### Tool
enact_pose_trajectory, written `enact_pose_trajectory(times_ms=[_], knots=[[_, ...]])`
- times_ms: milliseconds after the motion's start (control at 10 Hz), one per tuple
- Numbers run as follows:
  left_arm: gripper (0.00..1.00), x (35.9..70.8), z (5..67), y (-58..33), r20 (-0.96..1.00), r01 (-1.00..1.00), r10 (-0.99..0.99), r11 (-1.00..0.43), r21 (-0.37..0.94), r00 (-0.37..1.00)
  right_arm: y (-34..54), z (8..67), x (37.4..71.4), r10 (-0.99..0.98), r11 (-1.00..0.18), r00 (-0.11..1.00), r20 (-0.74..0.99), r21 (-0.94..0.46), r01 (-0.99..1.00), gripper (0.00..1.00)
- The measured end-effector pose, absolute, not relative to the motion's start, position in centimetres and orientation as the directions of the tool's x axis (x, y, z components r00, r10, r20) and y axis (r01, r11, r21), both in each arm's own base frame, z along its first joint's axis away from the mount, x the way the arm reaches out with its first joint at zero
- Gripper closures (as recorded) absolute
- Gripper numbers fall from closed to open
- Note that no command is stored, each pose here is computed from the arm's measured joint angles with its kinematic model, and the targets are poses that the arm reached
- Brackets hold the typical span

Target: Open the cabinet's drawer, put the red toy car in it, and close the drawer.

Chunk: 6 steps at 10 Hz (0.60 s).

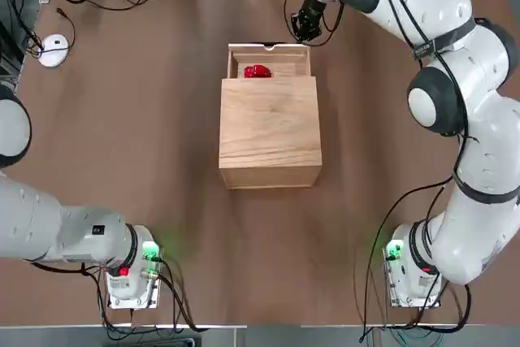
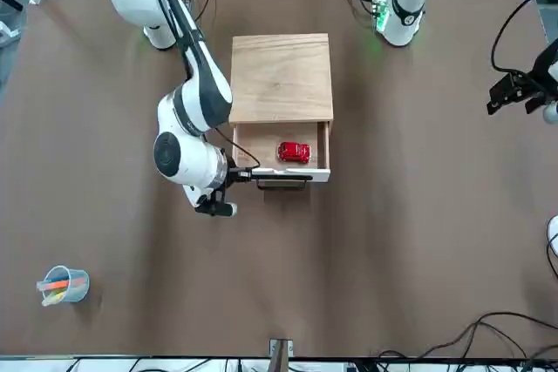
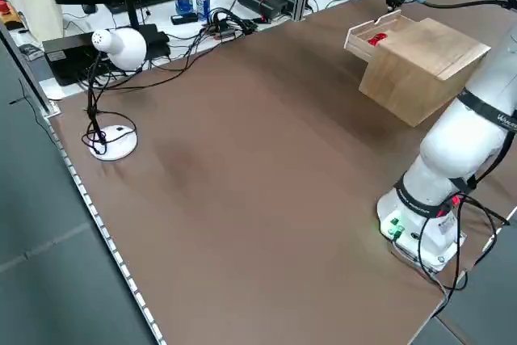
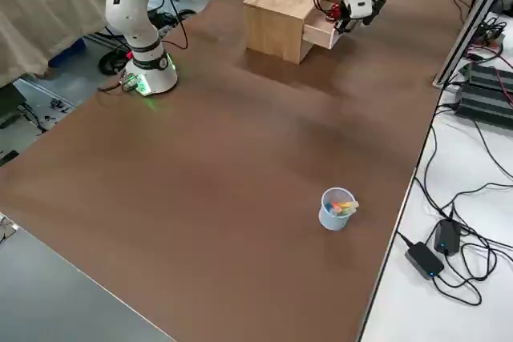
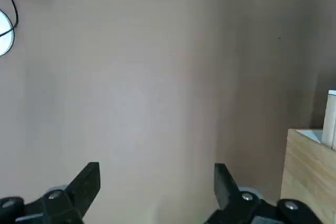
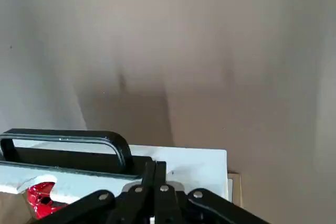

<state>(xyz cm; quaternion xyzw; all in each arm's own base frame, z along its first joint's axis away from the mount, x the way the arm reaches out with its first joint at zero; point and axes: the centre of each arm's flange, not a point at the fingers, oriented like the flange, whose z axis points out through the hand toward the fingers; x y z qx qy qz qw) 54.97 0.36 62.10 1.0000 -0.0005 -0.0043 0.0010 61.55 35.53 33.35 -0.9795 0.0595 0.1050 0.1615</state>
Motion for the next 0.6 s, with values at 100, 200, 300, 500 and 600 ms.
enact_pose_trajectory(times_ms=[100,200,300,500,600], knots=[[0.04,54.98,62.08,0.37,-0.009,-0.001,-0.001,-1.0,0.002,1.0,35.66,33.56,61.47,-0.079,-0.94,0.97,-0.231,-0.306,-0.149,0.97],[0.04,54.99,62.06,0.37,-0.009,-0.001,-0.001,-1.0,0.002,1.0,35.77,33.66,61.43,-0.078,-0.938,0.969,-0.236,-0.311,-0.151,0.97],[0.04,54.99,62.05,0.38,-0.01,-0.001,-0.001,-1.0,0.002,1.0,35.85,33.71,61.4,-0.079,-0.936,0.968,-0.239,-0.317,-0.155,0.97],[0.03,55.01,62.02,0.38,-0.01,-0.001,-0.001,-1.0,0.002,1.0,35.94,33.68,61.23,-0.074,-0.937,0.965,-0.251,-0.314,-0.154,0.97],[0.03,55.03,61.98,0.39,-0.011,-0.001,-0.001,-1.0,0.002,1.0,36.02,33.71,61.07,-0.068,-0.938,0.963,-0.261,-0.312,-0.151,0.97]])
